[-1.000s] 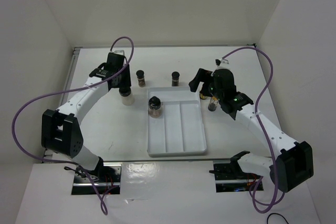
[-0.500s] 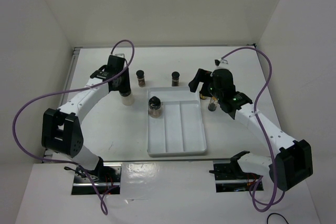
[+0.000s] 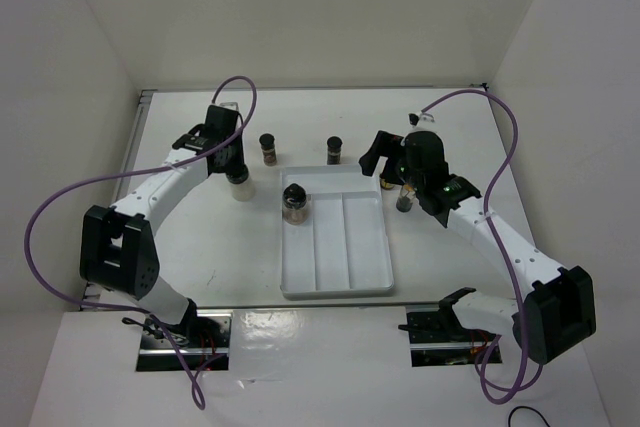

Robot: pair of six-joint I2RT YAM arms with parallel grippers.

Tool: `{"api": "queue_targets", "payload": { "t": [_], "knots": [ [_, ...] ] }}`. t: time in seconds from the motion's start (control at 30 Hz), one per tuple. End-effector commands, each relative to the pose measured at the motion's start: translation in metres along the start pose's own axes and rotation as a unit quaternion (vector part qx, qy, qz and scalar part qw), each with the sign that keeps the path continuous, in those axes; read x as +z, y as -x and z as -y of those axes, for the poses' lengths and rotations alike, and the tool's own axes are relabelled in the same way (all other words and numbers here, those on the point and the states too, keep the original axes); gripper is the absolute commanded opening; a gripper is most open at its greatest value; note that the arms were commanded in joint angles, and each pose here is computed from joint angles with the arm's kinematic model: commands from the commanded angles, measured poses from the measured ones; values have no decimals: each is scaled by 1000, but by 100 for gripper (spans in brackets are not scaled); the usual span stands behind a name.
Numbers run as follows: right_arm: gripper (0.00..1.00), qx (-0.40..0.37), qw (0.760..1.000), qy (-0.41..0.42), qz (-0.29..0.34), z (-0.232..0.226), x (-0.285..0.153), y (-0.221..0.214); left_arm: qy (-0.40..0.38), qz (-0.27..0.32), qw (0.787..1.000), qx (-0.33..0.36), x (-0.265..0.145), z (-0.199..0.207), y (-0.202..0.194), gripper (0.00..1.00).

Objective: Organize the condiment bottles

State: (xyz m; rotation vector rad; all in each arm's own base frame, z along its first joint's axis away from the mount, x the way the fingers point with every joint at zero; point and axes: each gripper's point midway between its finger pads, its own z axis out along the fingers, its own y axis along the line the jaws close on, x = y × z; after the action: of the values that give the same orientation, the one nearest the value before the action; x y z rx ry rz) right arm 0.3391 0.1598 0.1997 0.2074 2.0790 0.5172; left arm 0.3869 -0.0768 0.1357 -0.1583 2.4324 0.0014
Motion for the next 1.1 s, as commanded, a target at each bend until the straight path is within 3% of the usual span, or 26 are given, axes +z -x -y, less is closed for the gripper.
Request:
{"api": "queue_targets", "payload": {
  "t": [0.0, 0.07, 0.1, 0.23, 0.37, 0.7, 0.93, 1.07],
  "knots": [
    [98, 4, 1000, 5, 22, -3, -2, 13, -2, 8, 1000, 7, 4, 0, 4, 40],
    [98, 4, 1000, 5, 22, -3, -2, 13, -2, 8, 1000, 7, 4, 0, 4, 32],
    [98, 4, 1000, 5, 22, -3, -2, 13, -2, 8, 1000, 7, 4, 0, 4, 23],
    [98, 4, 1000, 5, 22, -3, -2, 13, -7, 8, 1000, 11, 1, 2, 8, 0],
    [98, 4, 1000, 5, 22, -3, -2, 13, -15, 5, 1000, 16, -12, 6, 9, 0],
    [98, 8, 1000, 13, 16, -6, 1, 10, -61, 38, 996, 46, -89, 17, 15, 0],
    [98, 8, 1000, 16, 20, -8, 1, 12, -89, -2, 992, 88, -114, 34, -19, 0],
    [98, 4, 1000, 14, 25, -9, 6, 18, -124, 4, 988, 92, -137, 51, -28, 0]
  ]
}}
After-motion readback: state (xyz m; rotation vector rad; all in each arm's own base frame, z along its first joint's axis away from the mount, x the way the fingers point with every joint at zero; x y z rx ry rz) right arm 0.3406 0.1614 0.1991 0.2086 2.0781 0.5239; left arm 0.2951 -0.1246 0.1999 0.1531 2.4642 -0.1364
